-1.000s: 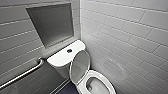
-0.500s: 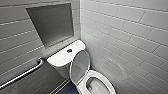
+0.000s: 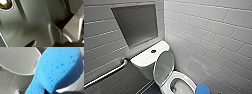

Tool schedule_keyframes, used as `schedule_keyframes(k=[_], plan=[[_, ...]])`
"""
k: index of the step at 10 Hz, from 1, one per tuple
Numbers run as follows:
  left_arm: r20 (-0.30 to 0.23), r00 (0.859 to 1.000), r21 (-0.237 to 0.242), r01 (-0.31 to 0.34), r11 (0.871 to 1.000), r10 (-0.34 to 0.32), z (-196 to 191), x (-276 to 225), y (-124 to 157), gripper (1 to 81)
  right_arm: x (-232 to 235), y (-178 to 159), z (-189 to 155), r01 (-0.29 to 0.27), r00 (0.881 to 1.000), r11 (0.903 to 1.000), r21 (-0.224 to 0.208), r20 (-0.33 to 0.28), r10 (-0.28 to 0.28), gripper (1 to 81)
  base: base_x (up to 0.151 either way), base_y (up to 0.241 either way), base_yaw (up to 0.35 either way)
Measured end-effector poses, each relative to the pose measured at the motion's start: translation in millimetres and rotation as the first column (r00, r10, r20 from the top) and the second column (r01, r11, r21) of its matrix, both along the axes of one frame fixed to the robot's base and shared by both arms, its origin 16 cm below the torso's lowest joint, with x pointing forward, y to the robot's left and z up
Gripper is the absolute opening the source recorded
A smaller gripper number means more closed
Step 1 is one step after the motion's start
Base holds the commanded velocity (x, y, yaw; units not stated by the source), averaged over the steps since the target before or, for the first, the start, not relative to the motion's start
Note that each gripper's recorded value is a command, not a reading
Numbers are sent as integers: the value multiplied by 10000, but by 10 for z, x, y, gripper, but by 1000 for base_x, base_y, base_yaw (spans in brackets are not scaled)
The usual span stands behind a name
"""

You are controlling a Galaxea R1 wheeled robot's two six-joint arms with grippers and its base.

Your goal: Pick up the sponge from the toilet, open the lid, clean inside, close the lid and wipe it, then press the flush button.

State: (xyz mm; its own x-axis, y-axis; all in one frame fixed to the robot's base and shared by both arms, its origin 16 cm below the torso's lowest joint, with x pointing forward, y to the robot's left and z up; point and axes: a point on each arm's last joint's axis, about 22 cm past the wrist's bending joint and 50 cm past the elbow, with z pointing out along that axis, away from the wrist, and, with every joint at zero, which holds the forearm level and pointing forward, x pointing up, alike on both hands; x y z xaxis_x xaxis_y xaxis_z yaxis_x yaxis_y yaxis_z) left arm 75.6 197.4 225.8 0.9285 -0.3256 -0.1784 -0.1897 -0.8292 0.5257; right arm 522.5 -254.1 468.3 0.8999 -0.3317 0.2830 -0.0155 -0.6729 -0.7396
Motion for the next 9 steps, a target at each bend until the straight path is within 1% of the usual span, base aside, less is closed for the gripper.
schedule_keyframes(k=[2,3,4,5,7,8,9], plan=[[238,9997,-33,-18,10000,19,-133,87,-26,811,298,44,-6,-318,9991,9994,-100,295,320,10,0,0,0],[207,9998,-55,-5,10000,6,-151,67,-48,811,447,109,19,-524,9979,9986,-91,381,527,10,0,0,0],[163,9999,-70,-12,10000,14,-148,37,-59,811,639,245,7,-669,9966,9978,-36,489,670,10,0,0,0],[130,9999,-65,-9,10000,10,-143,31,-57,811,746,342,-22,-862,9954,9963,-25,415,862,10,0,0,0],[133,9999,-67,-12,10000,13,-145,33,-58,811,994,469,-69,-1131,9927,9934,-166,408,1137,10,0,0,0],[72,10000,-73,-21,10000,22,-141,6,-60,811,1208,551,-65,-1219,9913,9923,-223,480,1229,10,0,0,0],[-89,10000,-93,-12,10000,11,-135,-50,-67,811,1355,603,-154,-1299,9906,9910,-310,393,1311,10,0,0,0]])
